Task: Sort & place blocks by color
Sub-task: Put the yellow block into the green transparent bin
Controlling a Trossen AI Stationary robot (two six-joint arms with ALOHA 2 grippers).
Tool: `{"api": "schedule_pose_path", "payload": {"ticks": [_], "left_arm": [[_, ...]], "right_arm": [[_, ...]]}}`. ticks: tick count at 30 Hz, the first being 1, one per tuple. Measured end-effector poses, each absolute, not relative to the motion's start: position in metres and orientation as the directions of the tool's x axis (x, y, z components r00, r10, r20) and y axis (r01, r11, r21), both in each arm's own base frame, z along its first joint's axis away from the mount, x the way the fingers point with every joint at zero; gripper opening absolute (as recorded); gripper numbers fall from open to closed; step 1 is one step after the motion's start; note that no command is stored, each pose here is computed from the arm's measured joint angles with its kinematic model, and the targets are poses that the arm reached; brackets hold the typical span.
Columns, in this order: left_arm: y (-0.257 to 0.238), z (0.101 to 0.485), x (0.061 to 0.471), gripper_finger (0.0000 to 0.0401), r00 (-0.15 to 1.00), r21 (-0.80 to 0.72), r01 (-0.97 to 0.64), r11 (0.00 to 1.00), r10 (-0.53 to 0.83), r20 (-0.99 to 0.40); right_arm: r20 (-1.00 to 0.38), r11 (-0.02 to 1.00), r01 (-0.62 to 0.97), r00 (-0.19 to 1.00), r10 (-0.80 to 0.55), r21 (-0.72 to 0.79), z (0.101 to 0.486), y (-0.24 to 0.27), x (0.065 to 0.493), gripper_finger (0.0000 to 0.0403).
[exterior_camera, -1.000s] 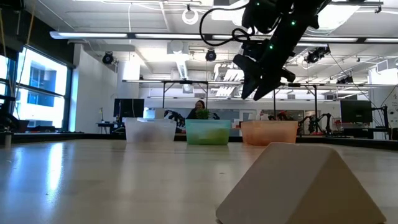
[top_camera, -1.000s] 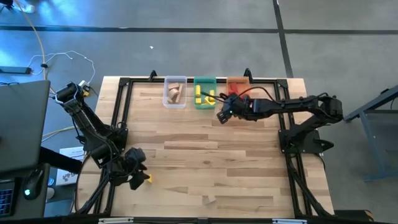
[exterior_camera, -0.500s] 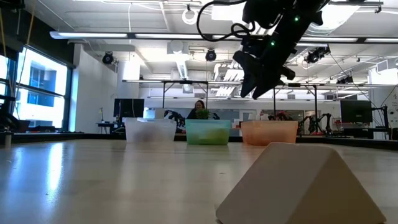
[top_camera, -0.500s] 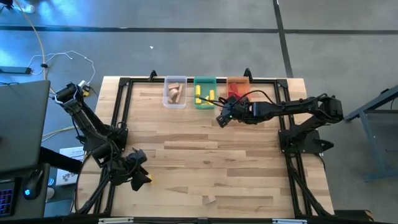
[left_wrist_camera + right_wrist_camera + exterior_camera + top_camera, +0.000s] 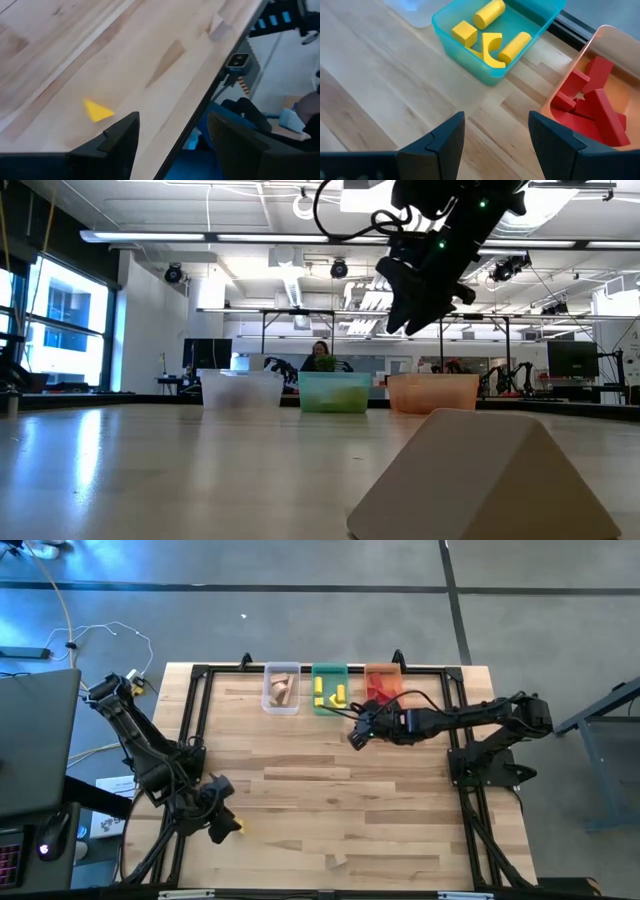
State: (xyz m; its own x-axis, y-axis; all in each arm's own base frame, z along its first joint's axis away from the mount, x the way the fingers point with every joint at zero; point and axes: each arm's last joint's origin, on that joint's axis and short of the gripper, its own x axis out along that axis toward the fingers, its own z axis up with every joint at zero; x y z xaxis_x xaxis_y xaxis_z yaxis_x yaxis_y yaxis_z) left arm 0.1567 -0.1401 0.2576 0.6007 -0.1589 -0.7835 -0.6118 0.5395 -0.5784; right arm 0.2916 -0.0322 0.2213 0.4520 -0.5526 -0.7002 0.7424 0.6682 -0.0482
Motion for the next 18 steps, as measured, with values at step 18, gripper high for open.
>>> {"api": "schedule_pose_path", "payload": {"ticks": [18], "left_arm": [[-0.149,0.231,0.161,0.0220,0.387,-0.384,-0.792,0.474,-0.098,-0.917]], "right_arm": [[-0.699,0.670,0.739,0.445,-0.560,-0.067,0.221,-0.028,0.291,0.0204]]}}
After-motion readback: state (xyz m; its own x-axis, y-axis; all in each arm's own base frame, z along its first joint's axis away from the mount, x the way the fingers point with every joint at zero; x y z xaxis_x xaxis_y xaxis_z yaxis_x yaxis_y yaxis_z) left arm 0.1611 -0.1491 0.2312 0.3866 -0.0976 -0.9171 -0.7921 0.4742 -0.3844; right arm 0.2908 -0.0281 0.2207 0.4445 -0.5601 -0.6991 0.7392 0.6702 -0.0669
